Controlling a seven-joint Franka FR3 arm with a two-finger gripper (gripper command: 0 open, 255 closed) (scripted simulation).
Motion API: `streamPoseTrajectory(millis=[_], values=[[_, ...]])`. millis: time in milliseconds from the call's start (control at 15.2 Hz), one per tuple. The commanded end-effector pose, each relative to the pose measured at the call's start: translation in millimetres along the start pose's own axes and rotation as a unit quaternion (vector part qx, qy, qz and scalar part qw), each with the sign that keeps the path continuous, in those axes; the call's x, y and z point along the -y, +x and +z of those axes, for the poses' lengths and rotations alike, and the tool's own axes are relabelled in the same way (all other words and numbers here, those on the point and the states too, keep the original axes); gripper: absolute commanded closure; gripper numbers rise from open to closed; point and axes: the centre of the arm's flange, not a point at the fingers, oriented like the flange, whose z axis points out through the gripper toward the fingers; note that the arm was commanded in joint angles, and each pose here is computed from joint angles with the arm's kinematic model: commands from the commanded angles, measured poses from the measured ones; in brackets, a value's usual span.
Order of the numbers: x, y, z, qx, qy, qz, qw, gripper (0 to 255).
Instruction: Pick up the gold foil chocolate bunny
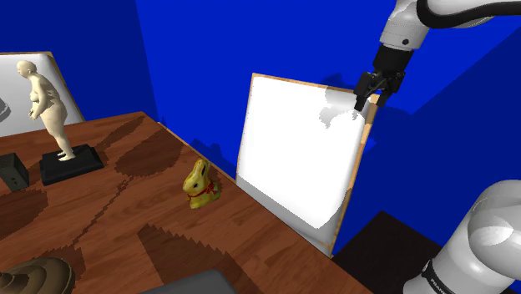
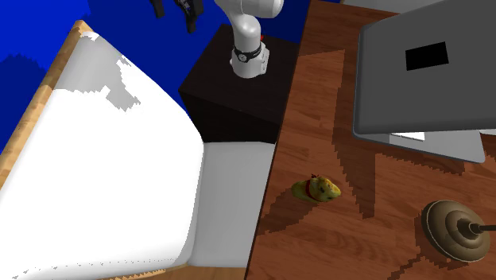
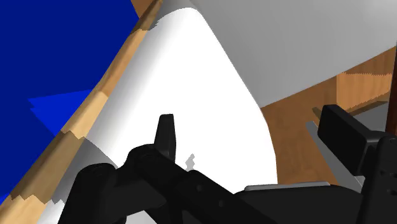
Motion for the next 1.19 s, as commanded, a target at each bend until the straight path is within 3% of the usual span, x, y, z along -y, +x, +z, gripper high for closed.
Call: streamPoseTrajectory(millis=[0,528,1122], values=[[0,0,0,0.000,0.000,0.000,1.0000,0],[81,12,44,0.003,0.048,0.022,0.9986,0],[175,31,84,0.006,0.101,0.048,0.9937,0]])
